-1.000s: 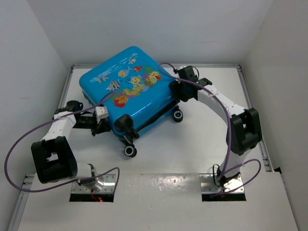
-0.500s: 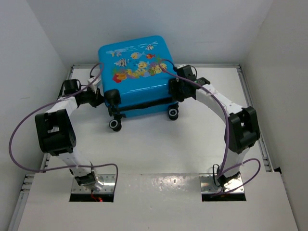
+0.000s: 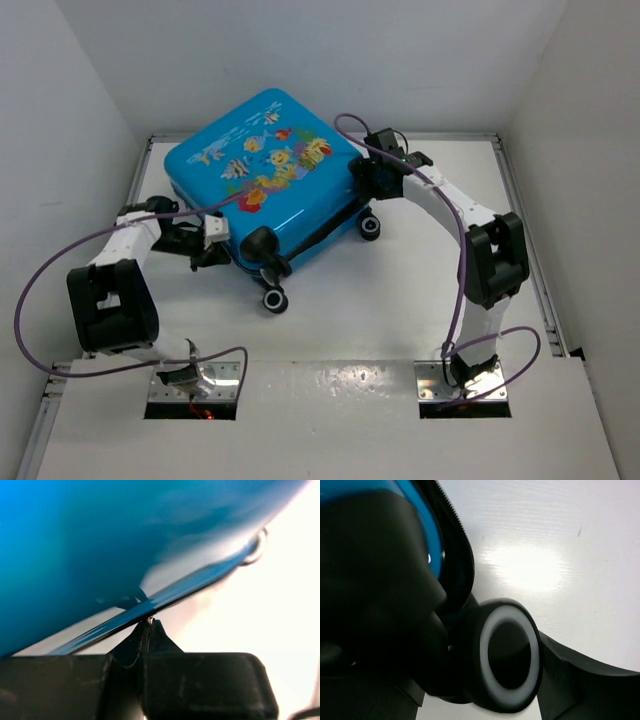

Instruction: Pack the luggage

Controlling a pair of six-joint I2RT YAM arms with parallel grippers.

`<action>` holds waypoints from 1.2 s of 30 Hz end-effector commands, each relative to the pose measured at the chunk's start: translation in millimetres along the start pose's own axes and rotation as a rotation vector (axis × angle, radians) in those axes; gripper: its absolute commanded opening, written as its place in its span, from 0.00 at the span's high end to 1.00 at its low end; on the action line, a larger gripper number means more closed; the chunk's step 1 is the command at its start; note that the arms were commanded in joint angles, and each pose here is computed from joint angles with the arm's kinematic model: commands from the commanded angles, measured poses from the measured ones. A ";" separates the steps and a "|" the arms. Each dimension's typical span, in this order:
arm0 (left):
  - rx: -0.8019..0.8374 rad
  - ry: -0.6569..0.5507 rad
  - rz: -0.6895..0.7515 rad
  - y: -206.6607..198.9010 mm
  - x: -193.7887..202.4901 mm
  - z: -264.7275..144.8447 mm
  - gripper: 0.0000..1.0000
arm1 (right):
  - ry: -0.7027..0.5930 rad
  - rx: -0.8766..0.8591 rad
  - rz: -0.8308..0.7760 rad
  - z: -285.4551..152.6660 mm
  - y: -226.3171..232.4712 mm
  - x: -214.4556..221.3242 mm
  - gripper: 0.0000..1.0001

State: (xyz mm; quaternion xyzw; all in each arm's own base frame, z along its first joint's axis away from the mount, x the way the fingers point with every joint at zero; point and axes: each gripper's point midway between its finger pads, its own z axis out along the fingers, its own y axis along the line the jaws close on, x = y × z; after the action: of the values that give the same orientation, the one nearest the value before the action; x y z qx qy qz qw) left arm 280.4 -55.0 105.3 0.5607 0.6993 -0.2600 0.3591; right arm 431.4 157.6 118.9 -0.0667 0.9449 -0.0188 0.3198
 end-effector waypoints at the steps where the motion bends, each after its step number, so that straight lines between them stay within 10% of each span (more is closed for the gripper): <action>1: 0.103 -0.290 -0.001 -49.7 -72.1 3.7 1.00 | -0.051 -0.168 0.074 -4.7 58.6 -20.0 1.00; 6: 0.052 -0.316 0.012 -27.2 -92.8 10.5 1.00 | -0.094 -0.225 0.039 -10.3 67.2 -32.9 0.86; 9: 0.038 -0.325 0.055 -10.6 -109.3 19.1 1.00 | -0.165 -0.229 0.009 -23.6 56.9 -60.6 0.33; 12: 0.044 -0.330 0.026 -1.4 -114.0 23.5 0.64 | -0.267 -0.222 0.025 -58.7 34.6 -95.9 0.17; 13: 0.043 -0.335 0.033 2.6 -115.4 27.2 0.55 | -0.298 -0.215 0.040 -75.7 18.8 -105.5 0.20; 14: 0.040 -0.338 0.018 4.2 -116.6 27.1 0.19 | -0.312 -0.219 0.058 -82.7 7.3 -109.1 0.26; 20: -0.008 -0.313 0.053 17.7 -118.2 20.5 0.13 | -0.213 -0.203 0.183 -111.5 -41.3 -36.4 0.99; 26: -0.164 -0.348 0.071 46.0 -146.5 -27.9 0.36 | -0.002 -0.142 0.477 -86.2 -57.8 53.6 1.00; 31: -0.568 -0.399 -0.346 102.7 -138.9 -109.1 0.74 | 0.054 -0.177 0.602 -43.7 -33.3 38.1 1.00; 36: -0.932 -0.435 -0.566 175.9 -121.3 -169.9 0.63 | 0.035 -0.210 0.676 -10.4 -20.6 3.0 1.00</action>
State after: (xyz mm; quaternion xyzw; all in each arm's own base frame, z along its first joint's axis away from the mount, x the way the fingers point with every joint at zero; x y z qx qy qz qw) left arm 384.4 2.7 274.1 0.2069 0.7747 -0.1764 0.5709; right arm 380.8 118.4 93.9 0.1886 0.9460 0.1314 0.2285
